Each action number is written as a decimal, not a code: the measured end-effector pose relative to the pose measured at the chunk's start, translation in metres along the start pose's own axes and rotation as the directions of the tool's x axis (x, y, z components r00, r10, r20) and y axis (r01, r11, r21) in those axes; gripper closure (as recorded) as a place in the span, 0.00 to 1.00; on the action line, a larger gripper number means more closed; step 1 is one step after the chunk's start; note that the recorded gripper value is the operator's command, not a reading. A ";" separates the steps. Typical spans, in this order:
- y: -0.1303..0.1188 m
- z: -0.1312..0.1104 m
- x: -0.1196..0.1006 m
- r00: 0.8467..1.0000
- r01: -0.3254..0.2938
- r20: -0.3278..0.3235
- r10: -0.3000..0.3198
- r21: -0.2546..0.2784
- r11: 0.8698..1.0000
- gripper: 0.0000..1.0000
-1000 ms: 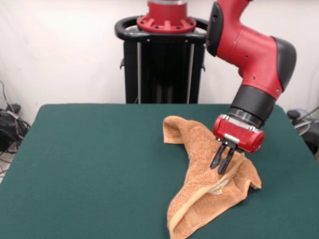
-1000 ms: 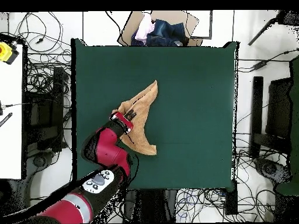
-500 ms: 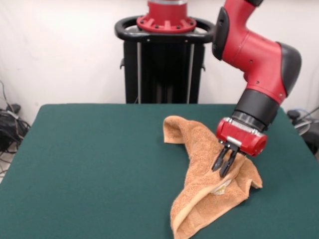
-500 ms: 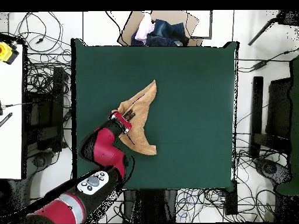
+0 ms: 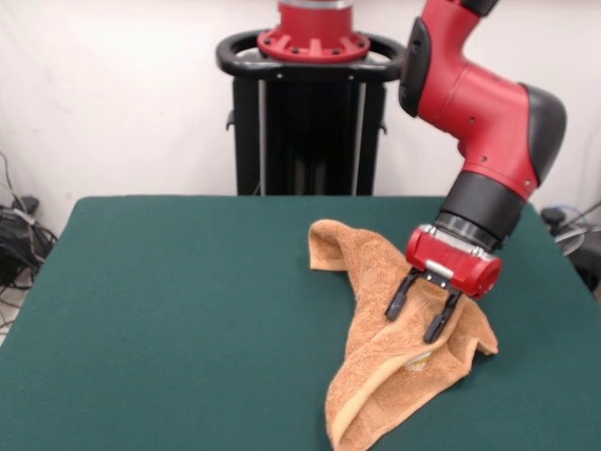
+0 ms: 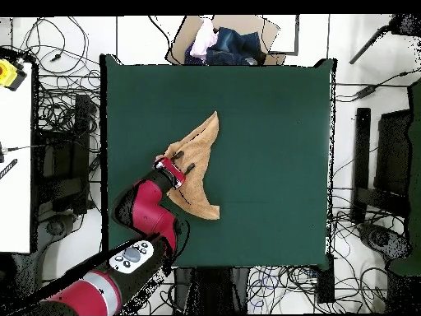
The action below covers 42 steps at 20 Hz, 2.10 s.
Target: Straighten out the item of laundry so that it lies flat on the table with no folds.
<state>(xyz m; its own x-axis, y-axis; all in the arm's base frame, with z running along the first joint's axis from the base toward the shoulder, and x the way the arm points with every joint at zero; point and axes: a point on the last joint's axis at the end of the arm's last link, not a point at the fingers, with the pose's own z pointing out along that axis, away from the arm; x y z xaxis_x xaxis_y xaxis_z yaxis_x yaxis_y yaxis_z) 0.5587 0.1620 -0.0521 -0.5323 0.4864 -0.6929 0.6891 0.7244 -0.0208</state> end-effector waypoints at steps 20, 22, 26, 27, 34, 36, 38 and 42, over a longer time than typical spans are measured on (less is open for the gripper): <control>-0.001 0.000 -0.002 1.000 0.008 -0.002 -0.008 -0.005 1.000 1.00; -0.001 0.000 -0.002 1.000 0.009 -0.002 -0.009 -0.006 1.000 1.00; -0.001 0.000 -0.003 1.000 0.009 -0.002 -0.009 -0.006 1.000 1.00; 0.000 0.000 -0.003 1.000 0.008 -0.002 -0.008 -0.006 1.000 1.00; 0.006 -0.006 -0.014 1.000 -0.008 0.004 0.008 -0.021 1.000 1.00; 0.010 -0.013 -0.020 1.000 -0.011 0.007 0.011 -0.033 0.999 1.00; 0.014 -0.021 -0.028 1.000 -0.012 0.009 0.012 -0.048 0.999 1.00; 0.017 -0.039 -0.047 1.000 -0.005 0.000 0.005 -0.081 0.997 1.00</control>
<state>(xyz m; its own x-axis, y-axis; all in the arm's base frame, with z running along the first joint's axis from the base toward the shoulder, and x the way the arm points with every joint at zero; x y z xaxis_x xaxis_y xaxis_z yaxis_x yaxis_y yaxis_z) 0.5764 0.1708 0.0086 -0.5284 0.4903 -0.6931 0.6501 0.7587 0.0411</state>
